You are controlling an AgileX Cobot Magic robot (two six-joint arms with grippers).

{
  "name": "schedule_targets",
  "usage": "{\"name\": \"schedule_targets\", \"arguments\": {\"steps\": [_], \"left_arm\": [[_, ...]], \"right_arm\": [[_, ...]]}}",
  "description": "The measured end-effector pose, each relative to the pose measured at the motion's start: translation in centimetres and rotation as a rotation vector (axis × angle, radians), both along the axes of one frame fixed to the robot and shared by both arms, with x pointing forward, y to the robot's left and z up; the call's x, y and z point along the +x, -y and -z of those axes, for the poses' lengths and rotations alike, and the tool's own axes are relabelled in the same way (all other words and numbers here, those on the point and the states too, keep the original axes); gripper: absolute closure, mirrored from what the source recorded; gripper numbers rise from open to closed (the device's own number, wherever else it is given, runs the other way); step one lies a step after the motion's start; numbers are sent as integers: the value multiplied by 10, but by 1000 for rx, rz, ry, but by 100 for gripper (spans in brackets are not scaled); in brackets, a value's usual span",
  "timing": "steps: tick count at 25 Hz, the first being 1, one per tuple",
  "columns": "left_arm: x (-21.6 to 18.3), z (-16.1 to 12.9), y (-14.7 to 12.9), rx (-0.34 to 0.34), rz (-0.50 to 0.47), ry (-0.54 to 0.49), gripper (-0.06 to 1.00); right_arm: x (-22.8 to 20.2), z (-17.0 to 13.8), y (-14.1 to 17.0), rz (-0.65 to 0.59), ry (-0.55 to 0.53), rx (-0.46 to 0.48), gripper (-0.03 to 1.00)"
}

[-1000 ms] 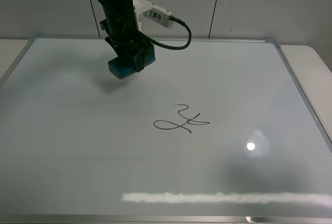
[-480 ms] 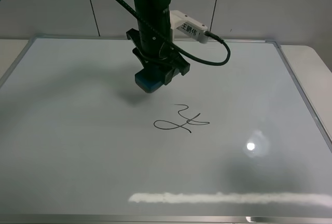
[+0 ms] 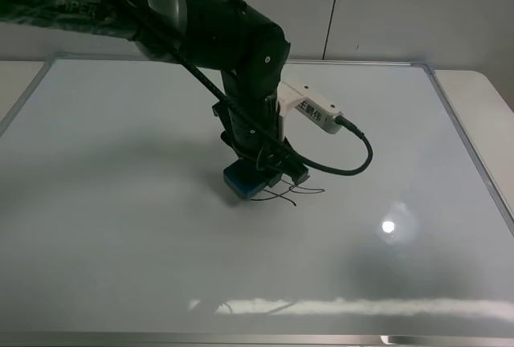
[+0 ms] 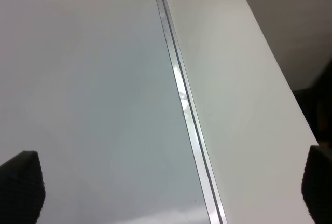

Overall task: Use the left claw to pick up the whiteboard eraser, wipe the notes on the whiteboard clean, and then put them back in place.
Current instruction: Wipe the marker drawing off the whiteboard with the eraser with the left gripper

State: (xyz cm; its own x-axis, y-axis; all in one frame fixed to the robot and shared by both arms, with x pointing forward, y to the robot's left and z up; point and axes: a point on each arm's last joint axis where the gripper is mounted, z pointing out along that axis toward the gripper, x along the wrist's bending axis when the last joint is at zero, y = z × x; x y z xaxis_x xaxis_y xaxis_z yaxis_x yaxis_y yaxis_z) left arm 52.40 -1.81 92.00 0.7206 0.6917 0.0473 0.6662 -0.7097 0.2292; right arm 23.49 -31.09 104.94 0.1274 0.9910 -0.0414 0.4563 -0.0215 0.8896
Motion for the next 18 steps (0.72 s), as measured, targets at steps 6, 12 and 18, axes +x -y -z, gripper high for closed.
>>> {"name": "schedule_targets", "arguments": {"steps": [6, 12, 18], "left_arm": [[-28, 16, 17, -17, 88, 19, 40], [-61, 32, 43, -18, 193, 17, 40], [-71, 41, 53, -42, 242, 16, 40]], "right_arm": [[0, 0, 0, 0, 0, 0, -2], [0, 0, 0, 0, 0, 0, -2], [0, 0, 0, 0, 0, 0, -2]]}}
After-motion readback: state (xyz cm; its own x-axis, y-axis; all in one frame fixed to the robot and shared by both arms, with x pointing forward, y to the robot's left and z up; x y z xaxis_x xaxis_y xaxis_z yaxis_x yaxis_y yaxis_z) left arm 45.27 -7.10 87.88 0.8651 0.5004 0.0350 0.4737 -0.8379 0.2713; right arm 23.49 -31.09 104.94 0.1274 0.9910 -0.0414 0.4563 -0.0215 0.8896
